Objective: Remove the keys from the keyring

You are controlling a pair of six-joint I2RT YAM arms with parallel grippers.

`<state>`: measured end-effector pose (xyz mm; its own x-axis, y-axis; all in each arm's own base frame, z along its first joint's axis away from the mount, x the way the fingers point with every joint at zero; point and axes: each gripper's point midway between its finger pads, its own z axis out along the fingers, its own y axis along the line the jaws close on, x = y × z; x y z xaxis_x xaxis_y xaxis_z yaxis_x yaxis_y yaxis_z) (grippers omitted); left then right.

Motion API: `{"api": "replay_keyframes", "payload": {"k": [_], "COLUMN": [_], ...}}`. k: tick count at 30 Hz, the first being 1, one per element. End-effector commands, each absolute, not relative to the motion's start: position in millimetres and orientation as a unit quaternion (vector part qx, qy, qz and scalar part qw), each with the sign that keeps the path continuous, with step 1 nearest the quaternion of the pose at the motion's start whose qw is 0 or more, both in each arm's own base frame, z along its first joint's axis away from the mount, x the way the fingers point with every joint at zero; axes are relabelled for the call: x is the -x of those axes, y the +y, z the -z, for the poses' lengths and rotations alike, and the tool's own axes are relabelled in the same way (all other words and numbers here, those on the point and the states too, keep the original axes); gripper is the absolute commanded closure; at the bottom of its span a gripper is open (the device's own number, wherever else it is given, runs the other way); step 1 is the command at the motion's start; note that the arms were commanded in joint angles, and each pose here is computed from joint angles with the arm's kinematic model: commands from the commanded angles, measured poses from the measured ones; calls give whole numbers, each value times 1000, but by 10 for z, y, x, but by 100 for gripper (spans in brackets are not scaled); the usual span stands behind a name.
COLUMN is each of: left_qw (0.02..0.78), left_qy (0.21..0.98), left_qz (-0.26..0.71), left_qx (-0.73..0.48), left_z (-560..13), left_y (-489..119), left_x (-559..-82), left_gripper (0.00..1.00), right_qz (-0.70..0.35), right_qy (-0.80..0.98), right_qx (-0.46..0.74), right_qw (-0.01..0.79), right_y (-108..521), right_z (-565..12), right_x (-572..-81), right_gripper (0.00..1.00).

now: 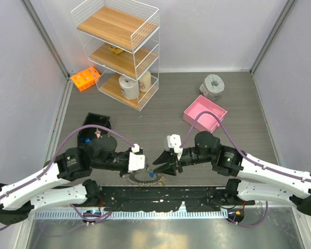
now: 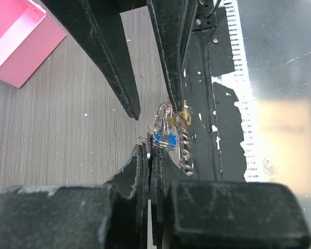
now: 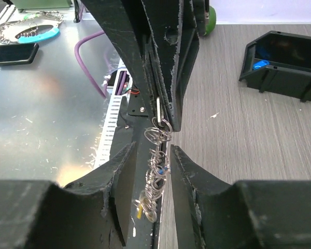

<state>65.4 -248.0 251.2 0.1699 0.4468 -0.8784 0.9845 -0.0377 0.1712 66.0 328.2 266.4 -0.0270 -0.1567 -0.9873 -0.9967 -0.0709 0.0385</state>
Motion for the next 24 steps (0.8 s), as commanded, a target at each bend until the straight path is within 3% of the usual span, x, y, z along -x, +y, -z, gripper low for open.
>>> {"api": "replay_keyframes", "payload": {"k": [1, 24], "left_qw": [451, 455], "left_qy": [521, 526], "left_qz": [344, 341], "left_qx": [-637, -632], "left_z": [-2784, -2826], "left_y": [-2541, -2513], "left_x": [-628, -641], "left_gripper": [100, 100], "right_qz": [-499, -498], "right_qy": [506, 540], "right_qx": [541, 493], "right_qw": [450, 466], "right_y": [3394, 3506], "right_z": [-2923, -2935], "right_x": [-605, -696], "right_gripper": [62, 67]}}
